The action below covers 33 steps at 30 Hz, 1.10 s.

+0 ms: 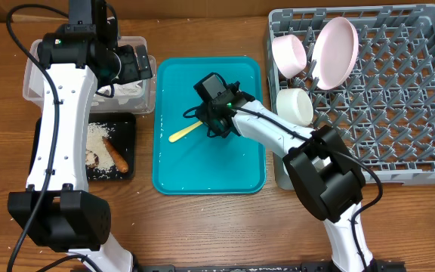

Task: Sort waste into correct bins and load items into the dishwasher
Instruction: 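Lower the right gripper onto the yellow spoon and grasp it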

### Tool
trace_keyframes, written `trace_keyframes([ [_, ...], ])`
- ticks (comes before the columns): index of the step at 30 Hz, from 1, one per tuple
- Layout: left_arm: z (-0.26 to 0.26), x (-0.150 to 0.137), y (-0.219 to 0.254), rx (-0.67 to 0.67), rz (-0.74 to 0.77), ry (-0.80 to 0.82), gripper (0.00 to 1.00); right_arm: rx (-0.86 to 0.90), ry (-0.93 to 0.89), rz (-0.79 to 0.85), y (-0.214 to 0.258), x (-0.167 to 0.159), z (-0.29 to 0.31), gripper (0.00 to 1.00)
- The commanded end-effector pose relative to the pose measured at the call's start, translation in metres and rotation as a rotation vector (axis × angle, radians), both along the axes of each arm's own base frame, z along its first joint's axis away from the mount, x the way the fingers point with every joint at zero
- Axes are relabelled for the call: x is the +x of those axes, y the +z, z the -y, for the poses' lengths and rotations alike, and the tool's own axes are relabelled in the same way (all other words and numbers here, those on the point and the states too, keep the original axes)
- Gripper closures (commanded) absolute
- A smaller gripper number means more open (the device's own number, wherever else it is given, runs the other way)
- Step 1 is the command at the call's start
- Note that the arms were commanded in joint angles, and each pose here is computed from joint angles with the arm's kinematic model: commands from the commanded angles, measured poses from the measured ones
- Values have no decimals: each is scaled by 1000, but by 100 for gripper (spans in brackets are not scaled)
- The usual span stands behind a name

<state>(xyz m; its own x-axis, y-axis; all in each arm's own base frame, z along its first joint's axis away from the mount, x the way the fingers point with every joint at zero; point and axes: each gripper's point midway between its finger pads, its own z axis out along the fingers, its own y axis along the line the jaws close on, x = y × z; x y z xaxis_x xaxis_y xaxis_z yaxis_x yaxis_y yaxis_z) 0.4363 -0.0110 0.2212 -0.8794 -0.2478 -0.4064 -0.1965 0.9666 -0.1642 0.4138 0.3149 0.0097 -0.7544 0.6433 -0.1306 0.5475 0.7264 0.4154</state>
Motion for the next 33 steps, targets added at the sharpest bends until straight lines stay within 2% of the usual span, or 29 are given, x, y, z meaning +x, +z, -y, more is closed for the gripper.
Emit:
trace_keyframes([
  [1, 0, 0, 10, 7, 30, -24, 0, -212, -11, -2, -59, -3, 36, 70],
  [4, 0, 0, 10, 7, 30, -24, 0, -214, 199, 123, -49, 17, 16, 70],
  [10, 0, 0, 10, 7, 30, -24, 0, -134, 382, 133, -46, 10, -9, 71],
  [14, 0, 0, 10, 7, 30, -24, 0, -41, 457, 89, -46, -4, -25, 70],
  [22, 0, 0, 10, 7, 30, -24, 0, 34, 435, 67, -43, -8, -35, 69],
  [24, 0, 0, 10, 7, 30, -24, 0, 36, 431, 66, -43, -8, -35, 72],
  [27, 0, 0, 10, 7, 30, -24, 0, 36, 431, 66, -43, -8, -35, 88],
  [33, 0, 0, 10, 7, 30, -24, 0, 36, 432, 66, -43, -8, -35, 96],
])
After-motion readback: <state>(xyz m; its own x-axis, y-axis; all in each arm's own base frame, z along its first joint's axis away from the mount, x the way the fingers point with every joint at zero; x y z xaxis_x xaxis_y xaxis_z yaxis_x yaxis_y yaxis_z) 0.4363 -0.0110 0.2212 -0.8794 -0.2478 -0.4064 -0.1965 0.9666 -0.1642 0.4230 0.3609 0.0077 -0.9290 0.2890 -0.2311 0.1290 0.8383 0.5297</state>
